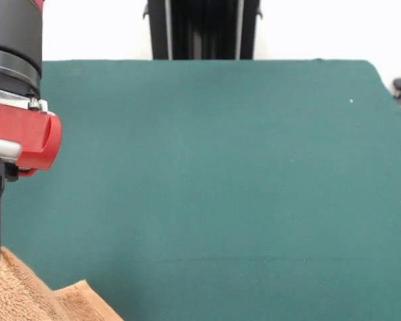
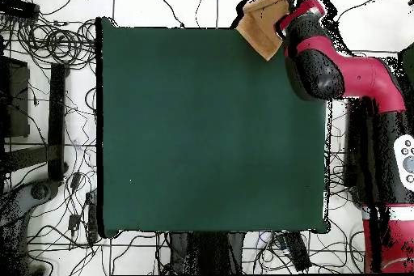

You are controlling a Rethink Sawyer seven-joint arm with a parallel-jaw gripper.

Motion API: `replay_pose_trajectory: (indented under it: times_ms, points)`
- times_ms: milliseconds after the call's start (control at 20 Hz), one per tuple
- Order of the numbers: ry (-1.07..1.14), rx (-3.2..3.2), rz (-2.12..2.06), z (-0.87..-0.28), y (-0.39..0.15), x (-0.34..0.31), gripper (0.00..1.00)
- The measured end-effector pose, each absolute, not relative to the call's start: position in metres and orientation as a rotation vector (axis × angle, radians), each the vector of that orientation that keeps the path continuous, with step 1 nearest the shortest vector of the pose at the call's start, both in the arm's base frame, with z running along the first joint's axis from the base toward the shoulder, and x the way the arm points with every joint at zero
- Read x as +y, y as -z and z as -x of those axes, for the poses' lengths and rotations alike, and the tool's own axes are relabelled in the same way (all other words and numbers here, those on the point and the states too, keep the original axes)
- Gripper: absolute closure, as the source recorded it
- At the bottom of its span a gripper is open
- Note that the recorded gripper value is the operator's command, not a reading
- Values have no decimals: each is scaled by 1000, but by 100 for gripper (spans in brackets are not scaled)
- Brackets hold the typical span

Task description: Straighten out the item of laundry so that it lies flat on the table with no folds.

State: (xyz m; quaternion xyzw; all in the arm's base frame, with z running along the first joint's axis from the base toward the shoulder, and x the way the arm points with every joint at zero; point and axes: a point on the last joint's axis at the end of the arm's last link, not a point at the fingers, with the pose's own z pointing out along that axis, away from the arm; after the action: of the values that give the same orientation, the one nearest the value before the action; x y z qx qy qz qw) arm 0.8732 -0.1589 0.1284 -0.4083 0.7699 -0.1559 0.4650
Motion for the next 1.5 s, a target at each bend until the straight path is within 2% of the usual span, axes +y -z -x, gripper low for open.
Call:
replay_pose_trajectory:
  times_ms: [800, 1000, 1300, 1500]
  points:
    - [445, 1753, 1036, -894, -177, -138, 100]
    - [556, 1652, 1049, -902, -189, -138, 100]
    - [635, 1571, 1032, -913, -186, -139, 100]
    - [675, 1543, 1030, -919, -162, -137, 100]
